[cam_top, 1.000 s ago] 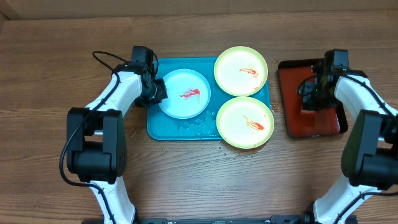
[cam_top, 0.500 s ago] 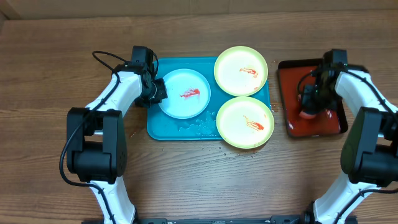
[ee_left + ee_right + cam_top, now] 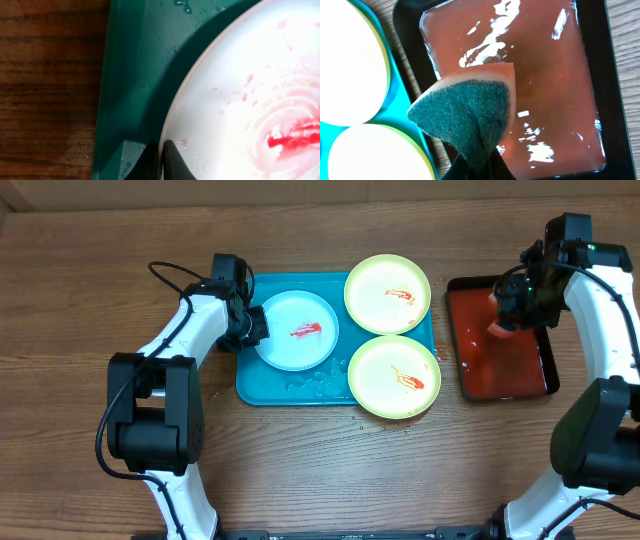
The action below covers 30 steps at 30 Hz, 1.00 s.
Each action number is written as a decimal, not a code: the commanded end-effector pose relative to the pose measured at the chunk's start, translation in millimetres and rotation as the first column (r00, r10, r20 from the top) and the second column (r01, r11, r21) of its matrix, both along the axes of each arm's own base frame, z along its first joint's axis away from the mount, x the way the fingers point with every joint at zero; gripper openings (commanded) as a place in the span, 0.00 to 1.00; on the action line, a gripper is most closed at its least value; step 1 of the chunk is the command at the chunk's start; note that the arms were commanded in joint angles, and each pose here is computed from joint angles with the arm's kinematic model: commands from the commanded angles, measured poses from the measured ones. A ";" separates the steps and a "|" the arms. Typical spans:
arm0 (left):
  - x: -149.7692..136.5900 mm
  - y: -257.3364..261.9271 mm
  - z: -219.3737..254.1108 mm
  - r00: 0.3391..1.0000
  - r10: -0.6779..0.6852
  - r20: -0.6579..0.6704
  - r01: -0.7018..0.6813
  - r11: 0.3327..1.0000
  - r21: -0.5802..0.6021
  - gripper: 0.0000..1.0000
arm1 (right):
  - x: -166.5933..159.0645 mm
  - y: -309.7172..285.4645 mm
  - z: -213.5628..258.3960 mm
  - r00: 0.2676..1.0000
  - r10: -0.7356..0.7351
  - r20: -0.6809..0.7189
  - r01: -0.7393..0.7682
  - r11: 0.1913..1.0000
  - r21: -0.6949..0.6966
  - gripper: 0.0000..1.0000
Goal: Clean dirty plates on tray and stack at the side
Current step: 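Grasp the green-and-orange sponge with the right gripper and lift it, then carry the sponge with the right gripper onto the white plate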
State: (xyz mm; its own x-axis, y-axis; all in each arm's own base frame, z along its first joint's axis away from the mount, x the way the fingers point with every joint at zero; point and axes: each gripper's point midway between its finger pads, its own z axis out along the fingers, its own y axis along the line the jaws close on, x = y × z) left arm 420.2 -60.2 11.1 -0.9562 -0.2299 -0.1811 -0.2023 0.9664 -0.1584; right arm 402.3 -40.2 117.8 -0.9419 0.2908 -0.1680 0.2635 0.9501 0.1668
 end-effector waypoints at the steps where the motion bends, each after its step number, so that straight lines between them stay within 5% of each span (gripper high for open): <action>1: 1.6 2.8 -3.1 1.000 -0.023 -0.002 0.023 0.999 0.027 0.04 | 3.5 2.9 10.5 1.000 -0.001 0.031 0.001 1.000 0.008 0.04; 20: 1.6 2.7 -3.1 1.000 -0.024 -0.001 0.024 0.999 0.027 0.04 | 5.2 9.1 11.8 0.999 -0.002 0.040 0.000 0.999 0.045 0.04; 23: 2.4 2.3 -2.9 1.000 -0.024 0.002 0.024 0.999 0.026 0.04 | 12.0 40.4 18.6 0.997 0.024 0.075 -0.037 0.984 0.174 0.04; 30: 2.0 1.8 -2.9 1.000 -0.024 0.000 0.024 0.999 0.023 0.04 | 25.9 154.3 28.5 0.978 0.140 0.153 -0.170 0.965 0.199 0.04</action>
